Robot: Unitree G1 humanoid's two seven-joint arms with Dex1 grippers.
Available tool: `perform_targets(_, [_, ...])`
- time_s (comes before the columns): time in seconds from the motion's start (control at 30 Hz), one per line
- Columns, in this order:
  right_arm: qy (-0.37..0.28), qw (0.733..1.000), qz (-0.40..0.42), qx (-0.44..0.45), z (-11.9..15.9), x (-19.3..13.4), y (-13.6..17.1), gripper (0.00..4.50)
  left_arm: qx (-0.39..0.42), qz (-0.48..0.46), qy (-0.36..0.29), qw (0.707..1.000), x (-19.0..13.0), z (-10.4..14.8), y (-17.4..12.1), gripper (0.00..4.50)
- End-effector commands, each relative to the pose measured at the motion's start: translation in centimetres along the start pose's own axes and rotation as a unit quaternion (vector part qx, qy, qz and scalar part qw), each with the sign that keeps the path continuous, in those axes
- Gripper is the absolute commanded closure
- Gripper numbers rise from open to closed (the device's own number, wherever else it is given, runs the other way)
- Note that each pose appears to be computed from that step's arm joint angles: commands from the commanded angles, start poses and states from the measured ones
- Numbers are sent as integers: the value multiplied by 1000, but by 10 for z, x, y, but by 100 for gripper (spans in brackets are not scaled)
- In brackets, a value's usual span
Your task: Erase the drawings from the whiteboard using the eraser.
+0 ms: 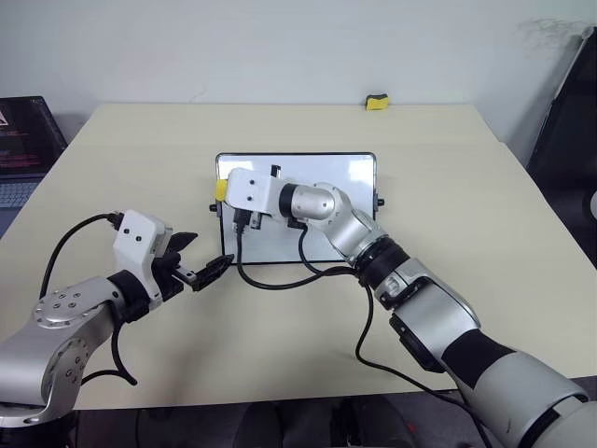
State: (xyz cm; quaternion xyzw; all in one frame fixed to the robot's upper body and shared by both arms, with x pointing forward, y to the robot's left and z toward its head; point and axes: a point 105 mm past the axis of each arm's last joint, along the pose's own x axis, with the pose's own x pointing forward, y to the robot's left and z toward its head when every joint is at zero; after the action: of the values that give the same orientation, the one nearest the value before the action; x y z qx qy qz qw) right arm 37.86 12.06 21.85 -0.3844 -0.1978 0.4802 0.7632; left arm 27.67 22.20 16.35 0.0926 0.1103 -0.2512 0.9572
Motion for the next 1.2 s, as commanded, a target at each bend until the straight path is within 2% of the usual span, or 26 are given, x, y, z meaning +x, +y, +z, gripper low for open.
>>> perform_targets(0.03, [15,1000,-16,-18,-6,2,-4,333,17,2,-16,1000,-4,11,-3,0])
perform_targets(0.23, [60,996,63,-18,-32,0,29,333,16,2,-15,1000,-4,11,-3,0])
perform_targets(0.5, [79,982,165,-41,-45,-11,60,333,15,2,-16,1000,-4,11,-3,0])
perform_targets(0.6, [63,986,146,-45,-36,-10,50,333,14,1,-15,1000,-4,11,-4,0])
perform_targets(0.73, [22,998,53,-33,-11,-2,14,333,14,0,-15,1000,-3,11,-4,0])
perform_targets(0.83, [22,999,-12,-36,-6,0,-9,333,14,-1,-16,1000,-3,11,-4,0])
perform_targets(0.93, [31,999,-13,-38,-10,2,-8,333,14,-1,-16,1000,-2,11,-4,0])
perform_targets(1.2, [72,996,41,-42,-26,9,23,333,13,-2,-16,1000,-2,11,-5,0])
